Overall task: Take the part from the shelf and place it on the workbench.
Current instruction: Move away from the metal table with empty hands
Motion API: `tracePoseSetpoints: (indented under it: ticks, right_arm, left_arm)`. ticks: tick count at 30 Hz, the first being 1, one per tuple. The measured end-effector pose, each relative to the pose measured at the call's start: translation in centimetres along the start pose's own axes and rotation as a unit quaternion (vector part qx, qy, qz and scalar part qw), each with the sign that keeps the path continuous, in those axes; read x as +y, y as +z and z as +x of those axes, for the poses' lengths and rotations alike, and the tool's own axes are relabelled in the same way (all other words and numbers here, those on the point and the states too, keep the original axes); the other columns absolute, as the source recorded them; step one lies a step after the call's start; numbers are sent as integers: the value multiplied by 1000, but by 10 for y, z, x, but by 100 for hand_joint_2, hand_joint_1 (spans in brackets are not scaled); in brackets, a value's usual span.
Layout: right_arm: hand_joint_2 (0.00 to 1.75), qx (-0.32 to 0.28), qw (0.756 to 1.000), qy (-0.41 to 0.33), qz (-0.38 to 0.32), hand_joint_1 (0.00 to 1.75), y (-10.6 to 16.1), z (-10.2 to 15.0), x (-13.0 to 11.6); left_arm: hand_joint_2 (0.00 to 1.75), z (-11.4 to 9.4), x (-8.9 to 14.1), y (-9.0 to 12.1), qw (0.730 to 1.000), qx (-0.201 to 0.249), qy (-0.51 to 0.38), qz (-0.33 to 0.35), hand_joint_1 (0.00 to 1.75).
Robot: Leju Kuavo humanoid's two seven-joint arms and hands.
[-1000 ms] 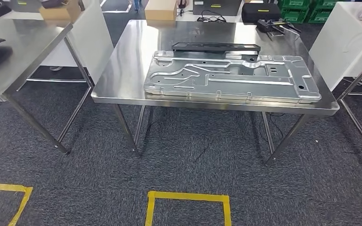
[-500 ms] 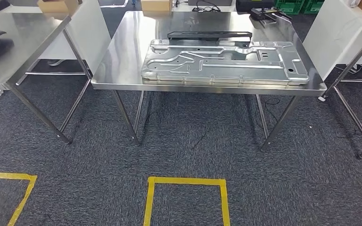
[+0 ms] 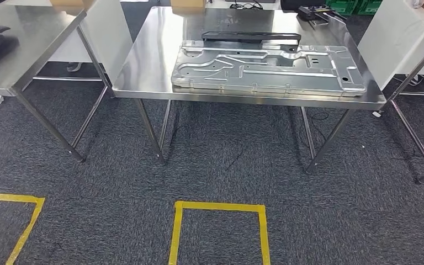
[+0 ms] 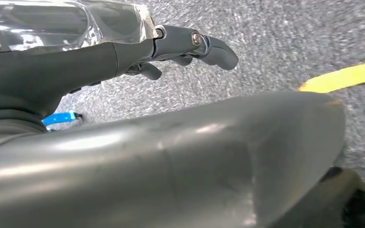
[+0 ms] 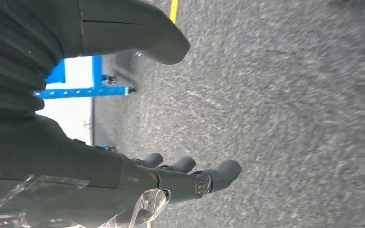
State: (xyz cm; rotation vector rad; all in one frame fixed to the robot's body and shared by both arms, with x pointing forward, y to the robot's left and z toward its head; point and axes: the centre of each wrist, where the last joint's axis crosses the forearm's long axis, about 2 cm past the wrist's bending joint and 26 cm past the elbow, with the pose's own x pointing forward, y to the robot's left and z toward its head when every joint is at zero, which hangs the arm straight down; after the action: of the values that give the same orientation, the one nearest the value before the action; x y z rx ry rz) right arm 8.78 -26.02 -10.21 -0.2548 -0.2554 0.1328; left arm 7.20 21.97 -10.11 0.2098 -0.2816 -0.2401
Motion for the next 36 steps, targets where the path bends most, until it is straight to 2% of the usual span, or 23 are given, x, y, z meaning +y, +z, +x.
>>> tracePoseSetpoints:
  ticks: [34, 36]
  right_arm:
    - [175, 10, 1000, -13, 10, 0, 2, -4, 8]
    - [87, 10, 1000, -13, 11, 0, 3, -4, 8]
  left_arm:
    - [0, 0, 3, -1, 1000, -6, -4, 9, 0]
    - [0, -2, 3, -1, 1000, -3, -3, 8, 0]
